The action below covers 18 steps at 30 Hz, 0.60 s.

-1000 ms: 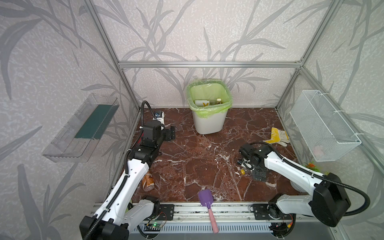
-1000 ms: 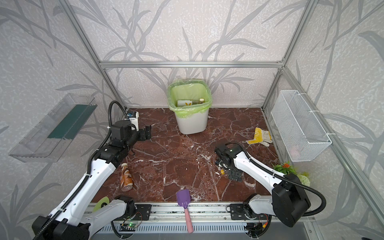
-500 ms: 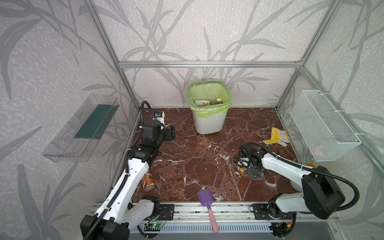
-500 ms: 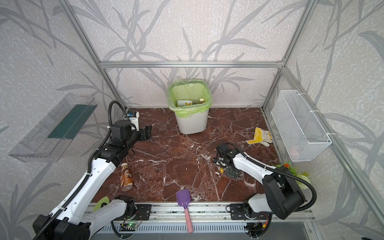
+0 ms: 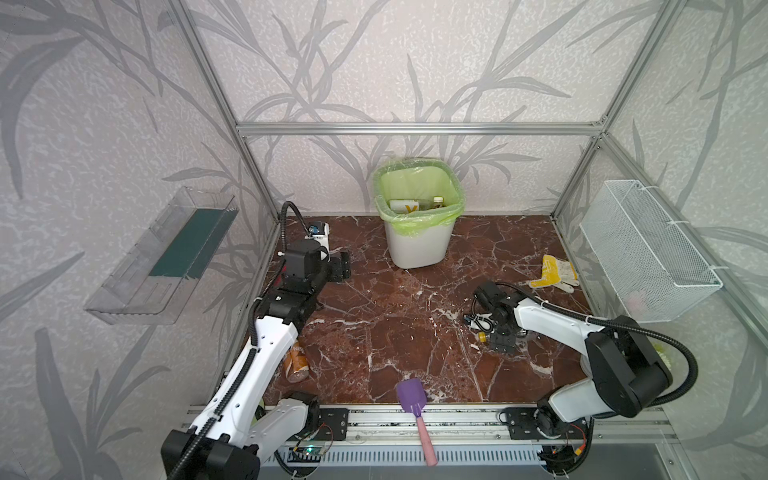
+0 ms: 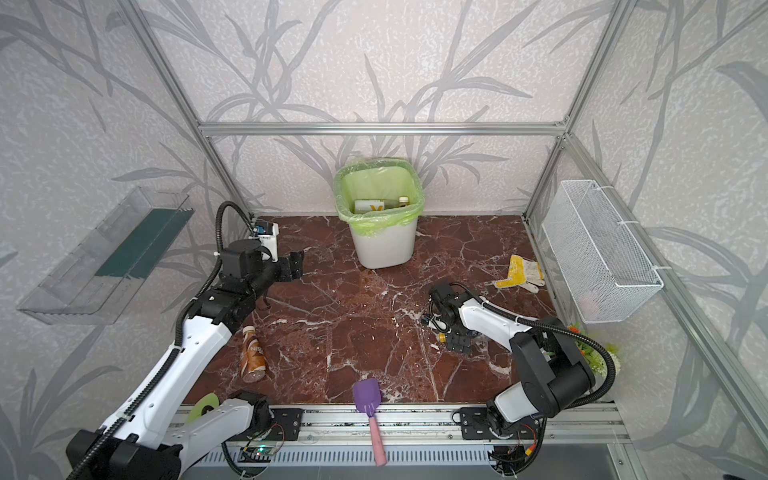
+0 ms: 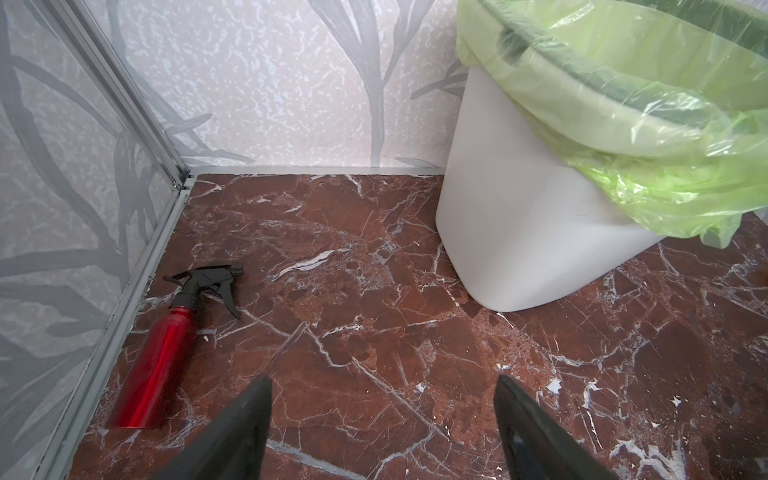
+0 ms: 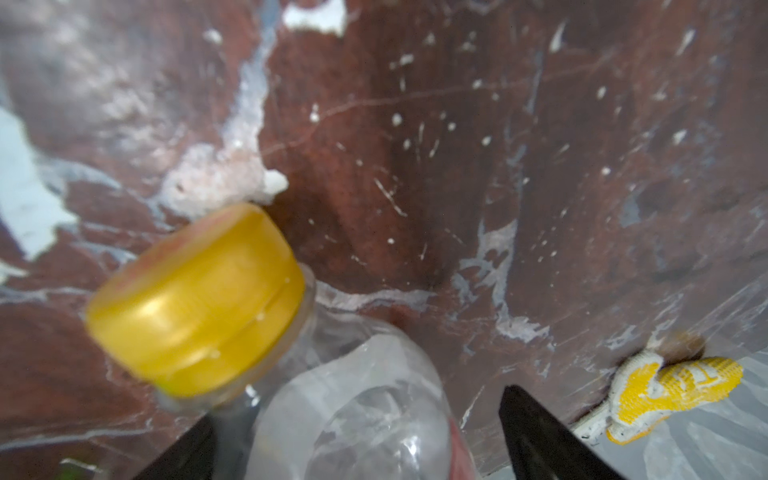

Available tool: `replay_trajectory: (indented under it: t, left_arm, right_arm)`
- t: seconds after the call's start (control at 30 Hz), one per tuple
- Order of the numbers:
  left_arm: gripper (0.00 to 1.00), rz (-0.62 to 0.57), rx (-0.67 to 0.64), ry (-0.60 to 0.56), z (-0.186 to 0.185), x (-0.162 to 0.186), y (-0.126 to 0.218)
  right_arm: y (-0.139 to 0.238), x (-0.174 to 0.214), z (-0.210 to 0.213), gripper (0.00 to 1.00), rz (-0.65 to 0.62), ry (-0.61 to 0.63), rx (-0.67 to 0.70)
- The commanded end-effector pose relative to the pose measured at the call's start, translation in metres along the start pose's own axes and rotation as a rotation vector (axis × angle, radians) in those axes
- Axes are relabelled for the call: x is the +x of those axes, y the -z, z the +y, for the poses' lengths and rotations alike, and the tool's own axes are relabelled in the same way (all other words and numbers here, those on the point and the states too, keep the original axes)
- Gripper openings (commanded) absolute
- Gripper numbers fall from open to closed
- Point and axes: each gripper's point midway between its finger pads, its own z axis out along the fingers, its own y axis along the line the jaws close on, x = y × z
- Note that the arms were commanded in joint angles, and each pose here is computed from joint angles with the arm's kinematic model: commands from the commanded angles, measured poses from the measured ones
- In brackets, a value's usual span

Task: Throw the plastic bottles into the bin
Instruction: 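Lower the right gripper onto the red-label yellow-cap bottle and close it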

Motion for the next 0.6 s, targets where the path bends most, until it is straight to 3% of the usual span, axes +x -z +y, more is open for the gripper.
replay_trajectory:
  t: [0.0, 0.57]
  left_arm:
    - [0.82, -0.011, 0.007, 0.016, 0.0, -0.004, -0.001]
    - [0.8, -0.014, 0.009, 0.018, 0.0, -0.005, 0.0]
  right_arm:
    - [-0.006, -0.012, 0.003, 0.9, -0.057, -0.038, -0.044]
    - [0.014, -0.036, -0.007, 0.57, -0.209, -0.182, -0.097]
